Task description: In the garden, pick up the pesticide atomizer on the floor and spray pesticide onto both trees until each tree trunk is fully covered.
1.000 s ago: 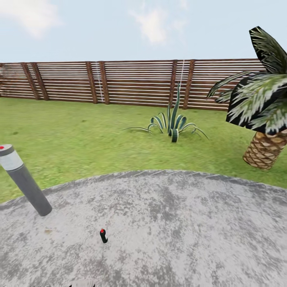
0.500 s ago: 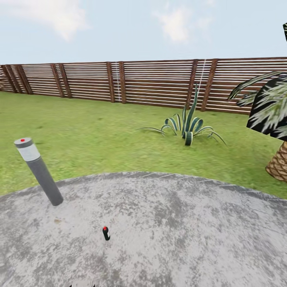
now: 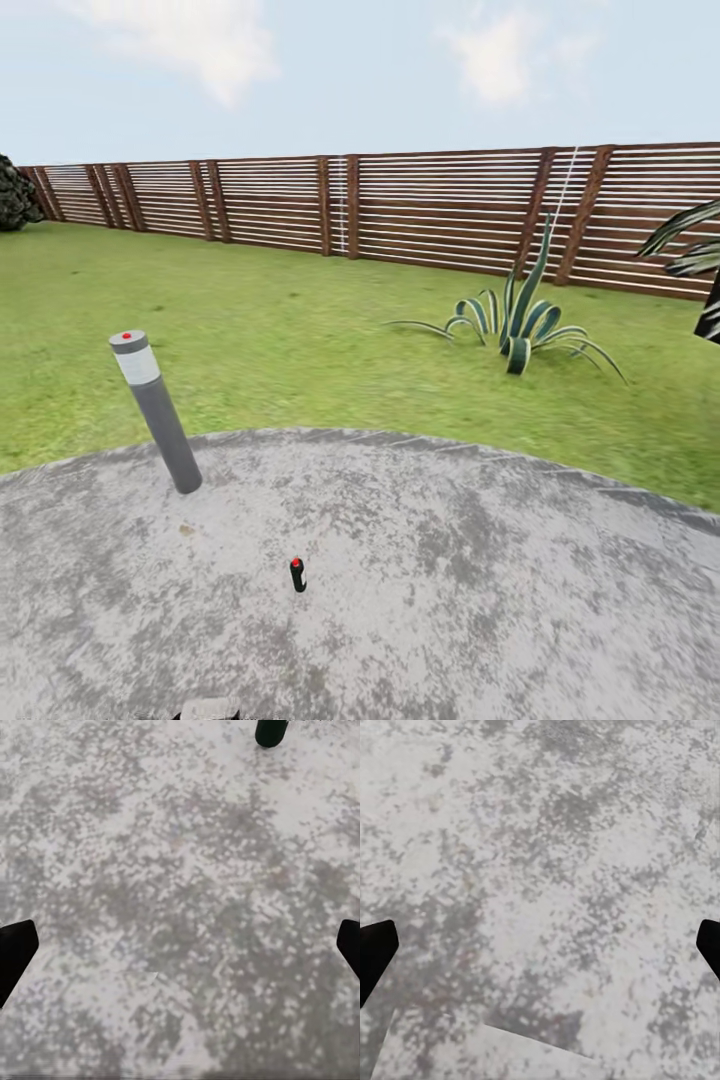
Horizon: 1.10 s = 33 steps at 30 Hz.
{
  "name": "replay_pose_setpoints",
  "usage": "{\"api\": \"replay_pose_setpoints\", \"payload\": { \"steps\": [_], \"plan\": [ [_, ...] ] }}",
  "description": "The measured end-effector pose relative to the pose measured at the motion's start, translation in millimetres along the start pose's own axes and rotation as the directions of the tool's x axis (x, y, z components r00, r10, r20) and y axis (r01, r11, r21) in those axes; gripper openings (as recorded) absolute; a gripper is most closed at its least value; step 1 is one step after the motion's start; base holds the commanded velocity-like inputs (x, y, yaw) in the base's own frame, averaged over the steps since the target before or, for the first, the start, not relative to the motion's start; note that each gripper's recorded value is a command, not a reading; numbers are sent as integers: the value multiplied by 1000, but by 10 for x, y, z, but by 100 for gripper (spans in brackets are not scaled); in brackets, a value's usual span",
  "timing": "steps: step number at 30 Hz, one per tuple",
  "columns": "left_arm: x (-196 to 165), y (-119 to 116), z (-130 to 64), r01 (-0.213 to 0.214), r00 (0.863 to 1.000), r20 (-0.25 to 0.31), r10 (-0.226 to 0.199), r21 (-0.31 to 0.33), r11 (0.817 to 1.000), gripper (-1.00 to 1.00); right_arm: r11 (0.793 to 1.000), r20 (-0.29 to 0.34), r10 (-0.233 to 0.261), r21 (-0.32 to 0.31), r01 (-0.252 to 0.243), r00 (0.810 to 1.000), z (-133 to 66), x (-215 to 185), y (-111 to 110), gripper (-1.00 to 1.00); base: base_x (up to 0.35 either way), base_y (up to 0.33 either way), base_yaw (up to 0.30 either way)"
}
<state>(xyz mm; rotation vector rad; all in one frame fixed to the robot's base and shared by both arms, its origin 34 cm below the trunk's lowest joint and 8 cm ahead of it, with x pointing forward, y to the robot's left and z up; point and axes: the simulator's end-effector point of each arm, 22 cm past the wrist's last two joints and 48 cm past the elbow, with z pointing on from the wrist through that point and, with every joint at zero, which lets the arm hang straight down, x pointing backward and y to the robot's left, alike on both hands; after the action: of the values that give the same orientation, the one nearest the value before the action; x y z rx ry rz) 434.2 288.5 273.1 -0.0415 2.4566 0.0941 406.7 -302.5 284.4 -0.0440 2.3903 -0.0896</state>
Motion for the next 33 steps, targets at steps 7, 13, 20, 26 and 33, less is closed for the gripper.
{"api": "replay_pose_setpoints", "payload": {
  "steps": [7, 13, 20, 26, 33],
  "plan": [
    [-813, -83, 304, 5, 1000, 21, -6, 10, 1000, 100, 1000, 10, -3, 9, 3, 1000, 8, -47, -65, 100, 0, 0, 51],
    [-1925, -82, 518, 13, 995, 101, -14, 9, 1000, 100, 1000, 162, -4, 9, 3, 987, 132, -815, -72, 100, 0, 0, 3],
    [-2169, -58, 546, 10, 993, 121, -11, 4, 1000, 100, 1000, 351, 0, 12, -4, 937, 349, -2191, -74, 100, 0, 0, 0],
    [-2191, 138, 549, 7, 992, 128, -4, -20, 1000, 100, 1000, 389, 7, 21, -17, 921, 512, -3026, -158, 100, 0, 0, 0],
    [-2210, 97, 545, 7, 990, 138, -5, -15, 1000, 100, 1000, 394, 6, 20, -15, 919, 525, -3121, -170, 100, 0, 0, 0]
  ]
}}
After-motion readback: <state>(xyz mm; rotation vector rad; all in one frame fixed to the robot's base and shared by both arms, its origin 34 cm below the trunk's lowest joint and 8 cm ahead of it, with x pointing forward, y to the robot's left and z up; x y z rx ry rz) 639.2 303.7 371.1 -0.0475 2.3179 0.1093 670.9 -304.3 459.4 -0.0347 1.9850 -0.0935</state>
